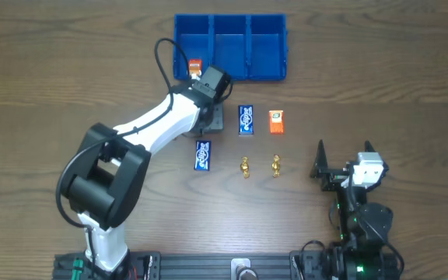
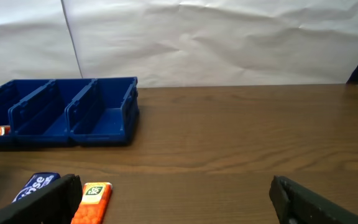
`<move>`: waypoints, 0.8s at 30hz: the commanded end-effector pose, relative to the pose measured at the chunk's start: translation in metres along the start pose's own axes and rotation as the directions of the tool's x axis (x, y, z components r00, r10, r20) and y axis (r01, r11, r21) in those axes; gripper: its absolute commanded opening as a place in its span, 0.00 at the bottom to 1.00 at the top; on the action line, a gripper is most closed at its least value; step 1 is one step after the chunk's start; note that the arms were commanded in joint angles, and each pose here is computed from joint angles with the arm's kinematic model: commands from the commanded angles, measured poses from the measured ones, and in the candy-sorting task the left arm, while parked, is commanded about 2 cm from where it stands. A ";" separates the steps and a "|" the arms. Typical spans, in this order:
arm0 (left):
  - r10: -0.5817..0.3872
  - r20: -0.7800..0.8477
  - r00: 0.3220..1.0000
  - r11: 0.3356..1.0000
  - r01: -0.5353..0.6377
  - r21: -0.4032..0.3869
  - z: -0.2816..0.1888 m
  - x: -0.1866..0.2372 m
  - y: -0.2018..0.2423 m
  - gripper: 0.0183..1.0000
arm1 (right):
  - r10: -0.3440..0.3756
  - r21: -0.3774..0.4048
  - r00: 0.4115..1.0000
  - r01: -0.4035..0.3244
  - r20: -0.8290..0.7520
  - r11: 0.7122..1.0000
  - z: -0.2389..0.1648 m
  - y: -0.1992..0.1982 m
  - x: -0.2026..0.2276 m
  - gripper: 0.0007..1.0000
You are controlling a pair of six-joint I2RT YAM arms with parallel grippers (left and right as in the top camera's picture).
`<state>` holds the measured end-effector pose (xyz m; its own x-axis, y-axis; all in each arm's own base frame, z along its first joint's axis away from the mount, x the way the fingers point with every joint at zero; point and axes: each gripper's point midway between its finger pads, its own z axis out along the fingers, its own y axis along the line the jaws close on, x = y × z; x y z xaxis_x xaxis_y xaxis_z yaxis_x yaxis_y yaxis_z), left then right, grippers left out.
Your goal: Sort Candies Into Trays
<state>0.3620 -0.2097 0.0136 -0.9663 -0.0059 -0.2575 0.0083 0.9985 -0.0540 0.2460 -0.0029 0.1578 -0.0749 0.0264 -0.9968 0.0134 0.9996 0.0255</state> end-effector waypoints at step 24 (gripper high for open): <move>-0.051 0.278 0.959 0.999 0.051 0.005 -0.080 -0.203 0.037 0.88 | -0.012 0.005 1.000 0.012 -0.003 1.000 0.000 -0.001 0.002 1.00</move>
<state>0.5288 -0.1732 0.1217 -0.8819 -0.0606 -0.4675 -0.0373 0.9976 -0.0591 0.2460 -0.0029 0.1578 -0.0749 0.0264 -0.9968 0.0134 0.9996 0.0255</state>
